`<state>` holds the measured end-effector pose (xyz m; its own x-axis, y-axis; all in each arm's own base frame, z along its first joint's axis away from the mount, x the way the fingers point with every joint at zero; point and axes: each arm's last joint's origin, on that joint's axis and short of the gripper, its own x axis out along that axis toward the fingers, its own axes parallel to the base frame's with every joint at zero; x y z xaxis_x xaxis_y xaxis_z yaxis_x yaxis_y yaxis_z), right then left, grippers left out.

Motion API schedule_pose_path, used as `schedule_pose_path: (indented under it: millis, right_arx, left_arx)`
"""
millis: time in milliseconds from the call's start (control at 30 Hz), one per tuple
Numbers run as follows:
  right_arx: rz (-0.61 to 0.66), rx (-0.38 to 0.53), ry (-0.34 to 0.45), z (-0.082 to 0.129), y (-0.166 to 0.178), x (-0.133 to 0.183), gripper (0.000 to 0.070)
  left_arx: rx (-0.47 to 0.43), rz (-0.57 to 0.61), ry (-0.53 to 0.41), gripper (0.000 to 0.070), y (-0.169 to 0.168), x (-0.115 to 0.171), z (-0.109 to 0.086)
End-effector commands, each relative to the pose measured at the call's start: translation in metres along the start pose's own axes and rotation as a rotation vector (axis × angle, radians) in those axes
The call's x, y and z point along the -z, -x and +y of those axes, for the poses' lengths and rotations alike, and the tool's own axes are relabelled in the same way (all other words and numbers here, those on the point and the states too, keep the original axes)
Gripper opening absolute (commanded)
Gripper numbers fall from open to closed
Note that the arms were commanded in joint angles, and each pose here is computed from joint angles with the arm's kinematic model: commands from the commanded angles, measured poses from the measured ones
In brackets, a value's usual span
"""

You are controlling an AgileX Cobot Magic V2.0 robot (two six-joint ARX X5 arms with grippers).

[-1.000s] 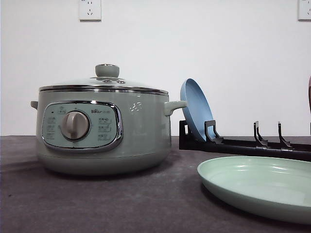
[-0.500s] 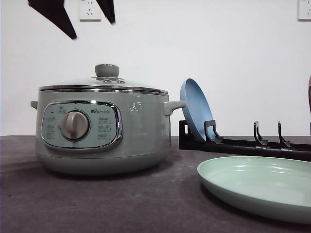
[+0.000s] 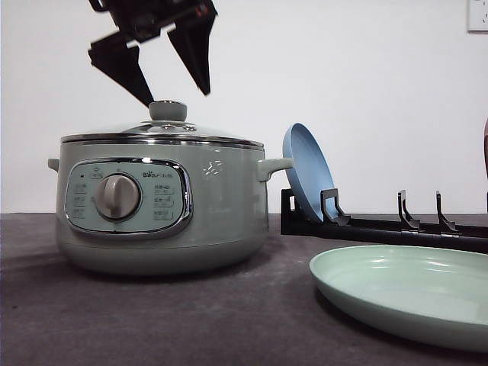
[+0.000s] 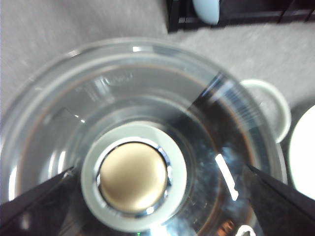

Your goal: Transfer potato from steamer to green plate

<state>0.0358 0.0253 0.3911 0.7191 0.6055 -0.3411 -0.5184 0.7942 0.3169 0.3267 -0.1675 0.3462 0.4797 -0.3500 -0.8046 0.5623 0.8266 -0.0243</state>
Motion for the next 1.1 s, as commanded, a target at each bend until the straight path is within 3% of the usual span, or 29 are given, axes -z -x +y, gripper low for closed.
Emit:
schedule_pose_path:
  millis: [0,333,500,633,967,1067]
  right_arx:
    - [-0.007,-0.006,0.010,0.001,0.000,-0.002,0.0583]
    - [-0.007,-0.006,0.010,0.001,0.000,-0.002,0.0583]
    - [-0.007,-0.006,0.009,0.001,0.000,-0.002,0.0583]
    - [-0.007,-0.005,0.009,0.001,0.000,-0.002,0.0583]
    - [-0.007,-0.005,0.009,0.001,0.000,-0.002,0.0583]
    - [-0.007,-0.005,0.009,0.001,0.000,-0.002,0.0583]
  left_arx:
    - [-0.006,-0.020,-0.019,0.0700,-0.002,-0.007,-0.001]
    - [-0.028,-0.003,-0.006,0.0691,-0.011,-0.007,0.001]
    - [-0.028,0.004,0.004,0.0480,-0.011,-0.006,0.001]
    - [-0.027,0.014,0.005,0.0389,-0.012,-0.005,0.001]
    - [-0.032,0.018,0.012,0.0377,-0.012,-0.005,0.005]
    - [-0.033,0.028,0.016,0.0331,-0.014,-0.004,0.006]
